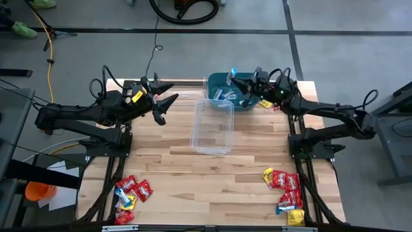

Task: Sort candy
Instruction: Put the white chocolate into the blue bin

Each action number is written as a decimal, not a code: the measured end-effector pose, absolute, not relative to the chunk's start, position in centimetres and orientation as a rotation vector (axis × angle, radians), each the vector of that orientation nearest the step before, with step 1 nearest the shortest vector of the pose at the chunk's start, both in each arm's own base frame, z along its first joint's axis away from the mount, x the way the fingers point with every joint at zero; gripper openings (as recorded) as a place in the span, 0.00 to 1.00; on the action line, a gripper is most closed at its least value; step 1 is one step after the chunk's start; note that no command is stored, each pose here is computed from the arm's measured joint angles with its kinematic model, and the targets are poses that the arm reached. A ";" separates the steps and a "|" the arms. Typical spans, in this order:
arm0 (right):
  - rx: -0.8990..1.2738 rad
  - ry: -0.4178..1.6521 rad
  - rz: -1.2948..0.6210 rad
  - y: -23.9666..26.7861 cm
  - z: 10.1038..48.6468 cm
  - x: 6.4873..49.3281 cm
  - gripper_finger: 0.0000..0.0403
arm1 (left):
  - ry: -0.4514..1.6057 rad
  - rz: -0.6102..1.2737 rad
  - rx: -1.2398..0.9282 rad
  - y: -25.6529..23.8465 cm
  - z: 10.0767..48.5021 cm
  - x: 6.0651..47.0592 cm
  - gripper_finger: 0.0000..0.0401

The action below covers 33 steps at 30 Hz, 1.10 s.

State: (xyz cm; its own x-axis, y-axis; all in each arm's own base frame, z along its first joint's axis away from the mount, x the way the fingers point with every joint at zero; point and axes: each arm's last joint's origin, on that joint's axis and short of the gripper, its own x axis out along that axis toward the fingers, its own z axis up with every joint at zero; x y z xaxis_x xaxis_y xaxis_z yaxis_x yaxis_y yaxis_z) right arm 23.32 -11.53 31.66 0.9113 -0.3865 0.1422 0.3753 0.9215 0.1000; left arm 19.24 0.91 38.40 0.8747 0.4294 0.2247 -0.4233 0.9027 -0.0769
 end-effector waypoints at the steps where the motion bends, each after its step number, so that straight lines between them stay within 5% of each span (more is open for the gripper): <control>1: 0.061 -0.129 -0.445 -11.8 31.8 23.3 0.00 | -0.240 0.445 -0.026 0.9 38.4 19.2 0.53; 6: 0.070 0.019 -0.623 -12.9 32.5 23.0 0.00 | -0.240 0.445 -0.026 0.9 38.4 19.2 0.53; 20: 0.106 0.079 -0.646 -13.3 32.1 22.8 0.04 | -0.241 0.444 -0.032 0.9 38.4 19.2 0.53; 33: 0.140 0.072 -0.774 -13.5 32.0 22.5 0.49 | -0.242 0.444 -0.032 0.9 38.4 19.2 0.53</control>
